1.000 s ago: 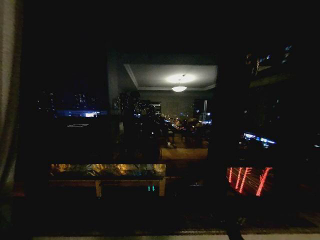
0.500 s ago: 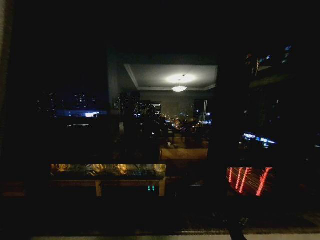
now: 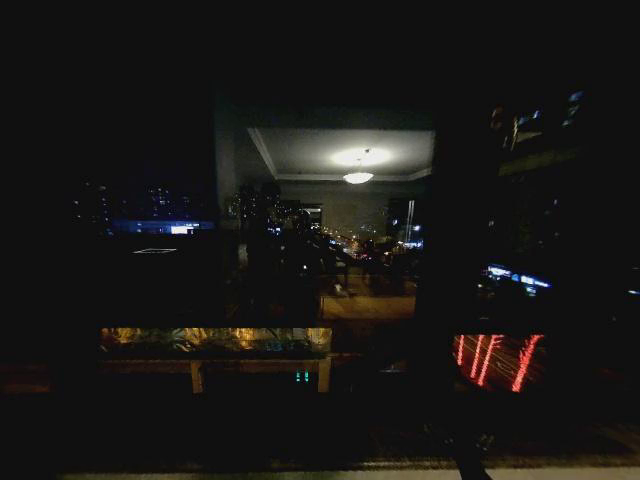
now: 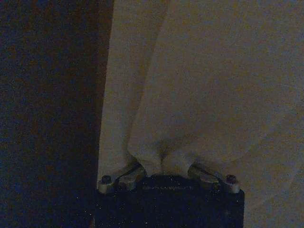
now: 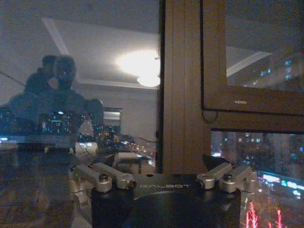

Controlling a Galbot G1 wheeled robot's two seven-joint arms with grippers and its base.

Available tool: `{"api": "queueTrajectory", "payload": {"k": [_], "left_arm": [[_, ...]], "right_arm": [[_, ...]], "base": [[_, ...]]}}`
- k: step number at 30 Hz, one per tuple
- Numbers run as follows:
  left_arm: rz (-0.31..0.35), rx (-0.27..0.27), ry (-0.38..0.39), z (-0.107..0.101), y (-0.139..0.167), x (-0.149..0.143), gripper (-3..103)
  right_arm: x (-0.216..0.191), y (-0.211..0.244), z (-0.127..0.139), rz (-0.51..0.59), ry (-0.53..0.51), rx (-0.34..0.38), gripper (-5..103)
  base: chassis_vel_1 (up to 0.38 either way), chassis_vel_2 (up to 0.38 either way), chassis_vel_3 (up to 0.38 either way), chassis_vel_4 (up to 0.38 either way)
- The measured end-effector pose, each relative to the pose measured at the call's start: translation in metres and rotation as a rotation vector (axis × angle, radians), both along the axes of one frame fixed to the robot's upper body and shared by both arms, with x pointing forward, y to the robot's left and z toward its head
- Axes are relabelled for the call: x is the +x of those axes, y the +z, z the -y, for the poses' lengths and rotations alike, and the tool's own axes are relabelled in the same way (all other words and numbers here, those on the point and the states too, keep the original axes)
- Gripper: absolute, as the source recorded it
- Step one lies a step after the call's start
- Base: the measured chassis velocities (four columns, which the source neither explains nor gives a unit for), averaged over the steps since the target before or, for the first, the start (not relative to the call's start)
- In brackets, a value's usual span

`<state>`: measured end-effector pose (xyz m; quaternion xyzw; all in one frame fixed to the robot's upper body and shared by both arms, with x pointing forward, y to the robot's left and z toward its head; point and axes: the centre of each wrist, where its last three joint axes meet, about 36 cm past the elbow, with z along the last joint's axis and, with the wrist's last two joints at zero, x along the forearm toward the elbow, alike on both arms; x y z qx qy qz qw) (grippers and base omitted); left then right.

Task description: Open the curtains by pulling them apart, changing their state from closed to fully open.

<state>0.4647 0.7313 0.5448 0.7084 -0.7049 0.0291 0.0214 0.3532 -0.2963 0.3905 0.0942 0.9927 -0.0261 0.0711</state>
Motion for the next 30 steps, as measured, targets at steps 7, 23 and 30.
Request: {"api": "queueTrajectory", "payload": {"k": [7,23,30], "left_arm": [[0.006,-0.027,0.053,-0.017,-0.004,-0.016,2],[0.021,-0.040,0.108,-0.020,-0.009,-0.020,2],[0.031,0.025,-0.019,0.006,-0.005,-0.015,2]], "right_arm": [[0.000,0.001,-0.002,0.015,0.021,0.001,100],[0.003,-0.003,-0.005,0.019,0.038,0.024,100],[0.004,-0.003,-0.005,0.021,0.040,0.036,100]], "base": [[0.000,0.000,0.000,0.000],[0.000,0.000,0.000,0.000],[0.000,0.000,0.000,0.000]]}}
